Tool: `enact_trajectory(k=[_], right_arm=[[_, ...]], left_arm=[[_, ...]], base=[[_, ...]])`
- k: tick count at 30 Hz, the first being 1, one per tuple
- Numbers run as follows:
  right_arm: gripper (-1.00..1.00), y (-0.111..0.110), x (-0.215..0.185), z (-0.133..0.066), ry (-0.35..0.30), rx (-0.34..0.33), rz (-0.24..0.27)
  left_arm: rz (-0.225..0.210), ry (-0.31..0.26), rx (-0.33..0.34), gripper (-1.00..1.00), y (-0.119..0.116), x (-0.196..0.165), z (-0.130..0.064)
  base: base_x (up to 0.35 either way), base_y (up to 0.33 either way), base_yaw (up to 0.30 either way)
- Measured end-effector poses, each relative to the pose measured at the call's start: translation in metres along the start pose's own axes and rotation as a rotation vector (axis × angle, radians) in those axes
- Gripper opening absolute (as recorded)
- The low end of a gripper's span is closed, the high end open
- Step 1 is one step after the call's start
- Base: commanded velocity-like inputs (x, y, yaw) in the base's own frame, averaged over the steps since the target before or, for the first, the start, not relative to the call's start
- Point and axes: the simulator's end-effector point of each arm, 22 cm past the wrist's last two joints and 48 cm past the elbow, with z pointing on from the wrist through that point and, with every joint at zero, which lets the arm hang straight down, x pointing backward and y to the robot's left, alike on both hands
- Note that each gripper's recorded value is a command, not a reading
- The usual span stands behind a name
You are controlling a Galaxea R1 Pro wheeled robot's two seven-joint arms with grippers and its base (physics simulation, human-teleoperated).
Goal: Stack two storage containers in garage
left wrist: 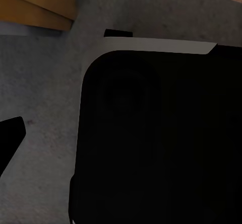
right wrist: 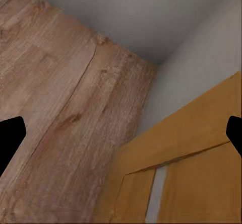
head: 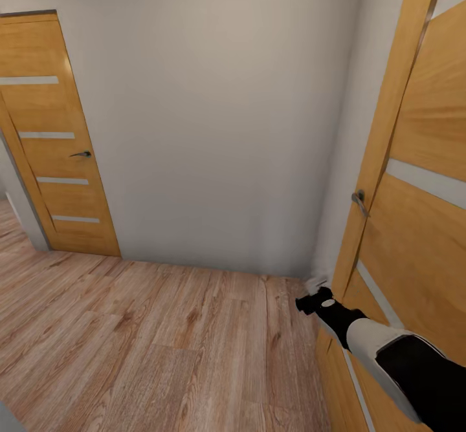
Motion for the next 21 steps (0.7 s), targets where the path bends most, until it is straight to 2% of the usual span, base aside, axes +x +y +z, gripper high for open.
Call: enact_trajectory(k=[3,4,5,6,7,8,11,12,15,21], right_arm=[[1.0,0.034,0.13,-0.015,0.184,-0.084,0.003],[1.0,0.039,0.149,-0.019,0.211,-0.097,0.003],[1.0,0.051,0.187,-0.029,0.263,-0.124,0.002],[1.0,0.073,0.248,-0.05,0.347,-0.172,0.0],[1.0,0.089,0.289,-0.069,0.405,-0.202,-0.002],[1.0,0.094,0.302,-0.075,0.423,-0.212,-0.002],[1.0,0.127,0.39,-0.128,0.551,-0.267,-0.009],[1.0,0.132,0.402,-0.136,0.569,-0.274,-0.01],[1.0,0.154,0.46,-0.183,0.659,-0.31,-0.017],[1.0,0.178,0.502,-0.227,0.715,-0.349,-0.012]], left_arm=[[0.0,0.0,0.0,1.0,0.0,0.0,0.0],[0.0,0.0,0.0,1.0,0.0,0.0,0.0],[0.0,0.0,0.0,1.0,0.0,0.0,0.0],[0.0,0.0,0.0,1.0,0.0,0.0,0.0],[0.0,0.0,0.0,1.0,0.0,0.0,0.0],[0.0,0.0,0.0,1.0,0.0,0.0,0.0],[0.0,0.0,0.0,1.0,0.0,0.0,0.0],[0.0,0.0,0.0,1.0,0.0,0.0,0.0],[0.0,0.0,0.0,1.0,0.0,0.0,0.0],[0.0,0.0,0.0,1.0,0.0,0.0,0.0]], base=[[0.0,0.0,0.0],[0.0,0.0,0.0],[0.0,0.0,0.0],[0.0,0.0,0.0],[0.0,0.0,0.0],[0.0,0.0,0.0],[0.0,0.0,0.0],[0.0,0.0,0.0],[0.0,0.0,0.0],[0.0,0.0,0.0]])
